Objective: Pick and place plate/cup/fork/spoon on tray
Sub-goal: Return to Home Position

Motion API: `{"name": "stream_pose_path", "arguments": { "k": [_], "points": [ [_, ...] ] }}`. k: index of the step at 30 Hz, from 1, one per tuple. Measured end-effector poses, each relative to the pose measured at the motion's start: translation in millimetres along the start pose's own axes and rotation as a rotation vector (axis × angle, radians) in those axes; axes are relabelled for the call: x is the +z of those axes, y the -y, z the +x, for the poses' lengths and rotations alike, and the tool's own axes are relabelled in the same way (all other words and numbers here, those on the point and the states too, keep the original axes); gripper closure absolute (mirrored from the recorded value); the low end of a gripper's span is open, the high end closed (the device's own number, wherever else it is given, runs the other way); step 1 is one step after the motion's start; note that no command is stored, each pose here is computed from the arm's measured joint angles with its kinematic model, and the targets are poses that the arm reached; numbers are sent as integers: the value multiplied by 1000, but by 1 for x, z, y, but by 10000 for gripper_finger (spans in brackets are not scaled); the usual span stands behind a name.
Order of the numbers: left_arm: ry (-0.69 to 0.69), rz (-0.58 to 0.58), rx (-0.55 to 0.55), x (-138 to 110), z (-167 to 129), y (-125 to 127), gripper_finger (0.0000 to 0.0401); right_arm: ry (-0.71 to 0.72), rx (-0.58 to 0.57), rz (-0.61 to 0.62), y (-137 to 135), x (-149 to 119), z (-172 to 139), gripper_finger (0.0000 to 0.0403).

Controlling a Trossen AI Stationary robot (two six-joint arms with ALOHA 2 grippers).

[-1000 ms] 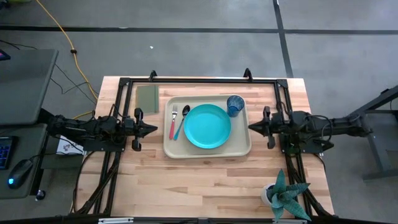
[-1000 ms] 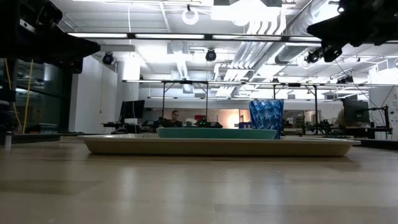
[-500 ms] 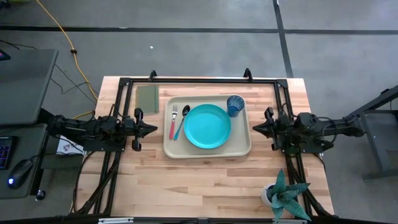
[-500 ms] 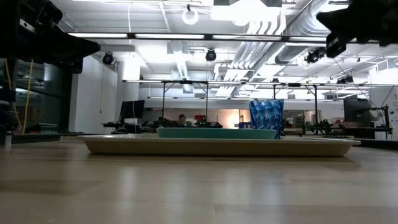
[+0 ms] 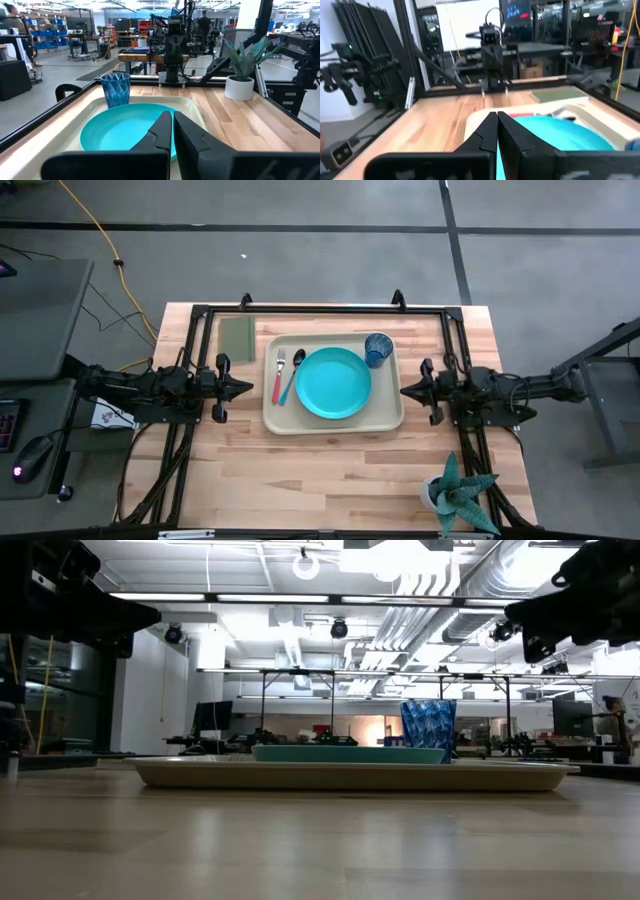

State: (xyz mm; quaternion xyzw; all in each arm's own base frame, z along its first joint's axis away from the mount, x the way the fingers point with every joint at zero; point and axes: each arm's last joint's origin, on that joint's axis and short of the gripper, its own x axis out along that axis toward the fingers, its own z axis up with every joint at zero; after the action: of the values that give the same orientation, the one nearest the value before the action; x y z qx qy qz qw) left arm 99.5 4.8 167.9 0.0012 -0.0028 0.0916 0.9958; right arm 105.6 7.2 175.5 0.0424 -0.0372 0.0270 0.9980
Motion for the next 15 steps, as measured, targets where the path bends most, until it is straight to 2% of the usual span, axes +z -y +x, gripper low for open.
{"name": "stream_pose_path", "arguments": {
  "k": [5,9,15],
  "points": [
    [0,0,0,0,0,0,401,-68,-5,30,3,-7,-4,403],
    [0,0,0,0,0,0,401,-89,-38,8,5,-9,-6,403],
    [0,0,0,0,0,0,401,-99,-51,119,5,-10,-6,403]
  ]
}}
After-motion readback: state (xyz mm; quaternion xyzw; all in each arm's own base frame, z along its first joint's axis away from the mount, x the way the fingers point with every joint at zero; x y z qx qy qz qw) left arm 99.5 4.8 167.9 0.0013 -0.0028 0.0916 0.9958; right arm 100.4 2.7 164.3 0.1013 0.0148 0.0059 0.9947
